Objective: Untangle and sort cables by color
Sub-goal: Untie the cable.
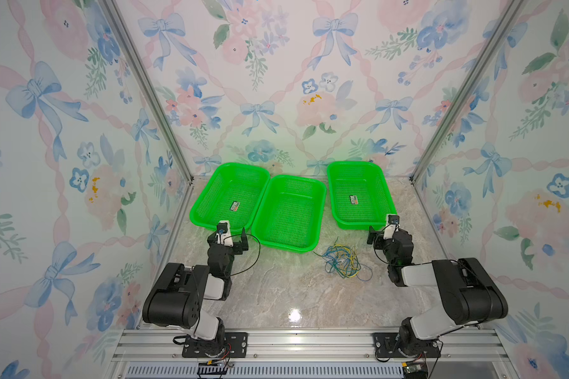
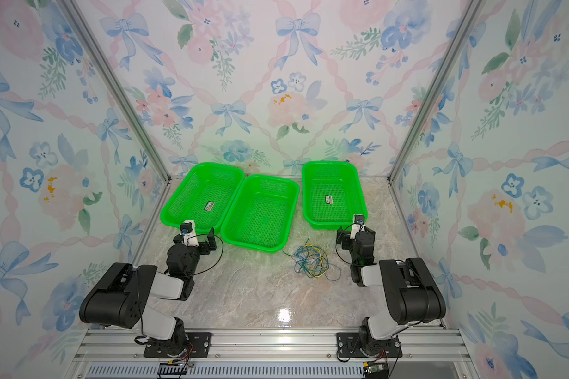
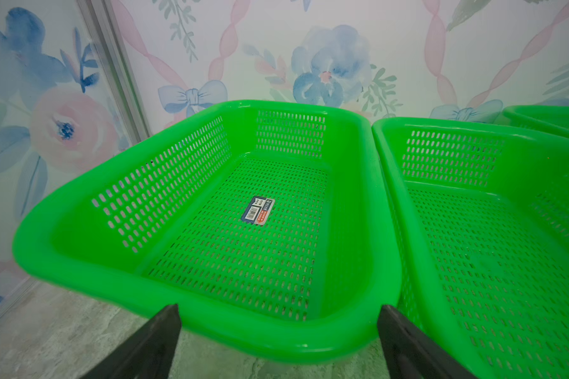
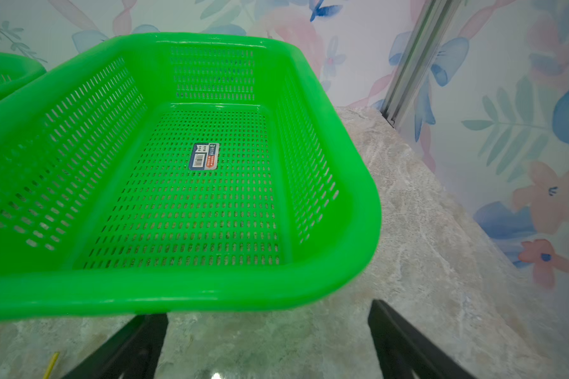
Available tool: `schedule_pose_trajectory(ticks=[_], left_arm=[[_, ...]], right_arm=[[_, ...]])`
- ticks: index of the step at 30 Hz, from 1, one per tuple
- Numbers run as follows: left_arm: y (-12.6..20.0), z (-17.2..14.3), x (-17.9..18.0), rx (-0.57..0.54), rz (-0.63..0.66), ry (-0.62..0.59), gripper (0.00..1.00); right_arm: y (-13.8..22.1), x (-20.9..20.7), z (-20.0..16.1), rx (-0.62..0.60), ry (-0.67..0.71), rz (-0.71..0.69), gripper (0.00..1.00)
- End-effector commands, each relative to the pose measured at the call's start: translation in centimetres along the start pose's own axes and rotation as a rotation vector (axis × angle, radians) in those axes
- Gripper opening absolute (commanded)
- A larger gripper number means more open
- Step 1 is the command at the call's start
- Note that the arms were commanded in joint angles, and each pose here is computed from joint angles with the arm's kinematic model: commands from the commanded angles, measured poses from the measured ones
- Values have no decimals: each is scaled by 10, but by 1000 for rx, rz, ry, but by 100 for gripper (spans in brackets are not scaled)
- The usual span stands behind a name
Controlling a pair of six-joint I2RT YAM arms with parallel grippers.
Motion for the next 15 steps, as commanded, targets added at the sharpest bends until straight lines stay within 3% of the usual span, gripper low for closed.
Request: schedule_pose_trajectory(ticks=[1,15], left_arm=[[-1,6,4,-24,18,-16,98],[-1,6,4,-25,16,-15,98]], right_arm=[[-2,-1,5,-7,-10,1,99],[3,-17,5,-43,-66,-62,99]])
Point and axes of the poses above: each gripper's point midway between its finger pads, its own y axis back along the fingers, its own x axis along the line the jaws close on, z = x × y, the point moved 2 cm from there along y, back along the fingers, and after that the axes turned 4 degrees about -y, right-handed, at the moved point
